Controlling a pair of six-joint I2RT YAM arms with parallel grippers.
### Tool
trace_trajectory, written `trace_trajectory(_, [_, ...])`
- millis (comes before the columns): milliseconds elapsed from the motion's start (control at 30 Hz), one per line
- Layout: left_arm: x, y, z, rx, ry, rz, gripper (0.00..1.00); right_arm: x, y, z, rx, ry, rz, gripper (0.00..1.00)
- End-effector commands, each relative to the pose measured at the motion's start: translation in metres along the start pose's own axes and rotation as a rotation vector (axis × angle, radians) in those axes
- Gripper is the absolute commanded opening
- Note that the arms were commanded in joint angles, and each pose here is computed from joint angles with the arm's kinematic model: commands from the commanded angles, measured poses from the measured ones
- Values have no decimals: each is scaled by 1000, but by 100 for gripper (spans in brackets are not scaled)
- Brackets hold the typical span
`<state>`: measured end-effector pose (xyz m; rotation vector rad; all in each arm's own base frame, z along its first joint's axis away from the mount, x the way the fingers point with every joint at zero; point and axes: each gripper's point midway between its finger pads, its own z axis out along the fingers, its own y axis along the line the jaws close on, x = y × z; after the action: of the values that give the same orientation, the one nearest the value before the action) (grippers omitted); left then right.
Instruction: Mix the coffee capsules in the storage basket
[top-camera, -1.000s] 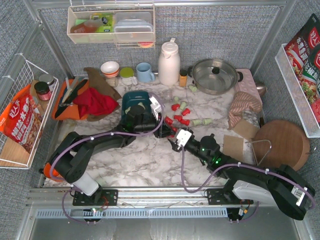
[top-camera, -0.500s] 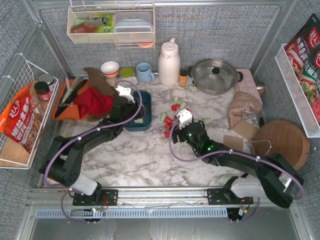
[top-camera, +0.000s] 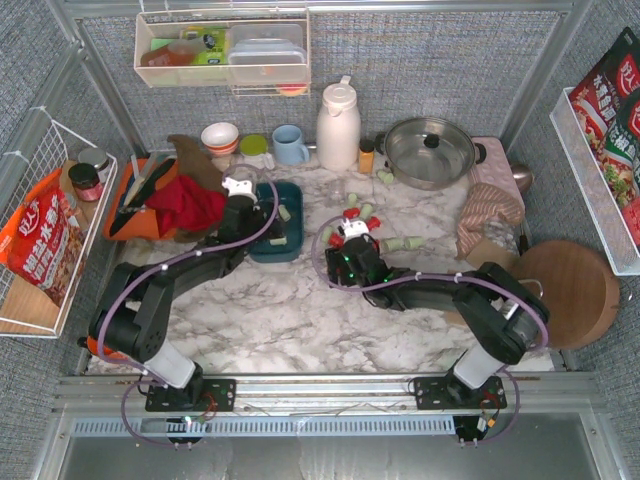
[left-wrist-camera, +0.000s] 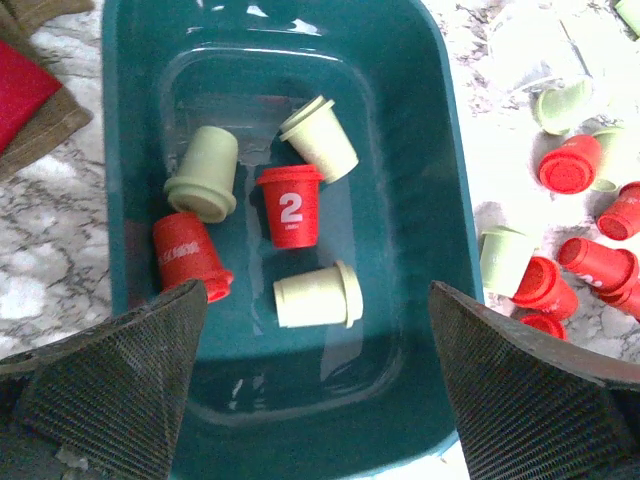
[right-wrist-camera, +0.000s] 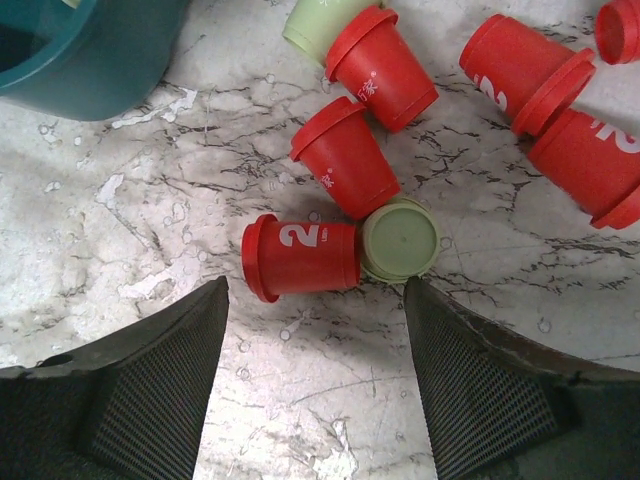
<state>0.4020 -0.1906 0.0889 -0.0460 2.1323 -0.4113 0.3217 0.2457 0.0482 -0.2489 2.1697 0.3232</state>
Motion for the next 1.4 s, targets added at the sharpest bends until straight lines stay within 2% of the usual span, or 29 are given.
trace_trajectory(0, [-16, 1, -13, 2, -80, 3, 100, 1, 4, 9, -1, 11, 13, 75])
trace_trajectory(433, [-18, -9, -23, 60, -83, -5, 100, 5, 14, 25, -34, 76, -109, 74])
trace_trajectory(800, [-15, -11, -24, 76, -74, -8, 100, 17, 0, 22, 24, 137, -171, 59])
trace_trajectory(1033, [-17, -12, -24, 79, -77, -7, 100, 9, 3, 26, 9, 110, -210, 66])
trace_trajectory(1367, [-17, -15, -24, 90, -71, -5, 100, 5, 13, 39, -44, 99, -165, 67])
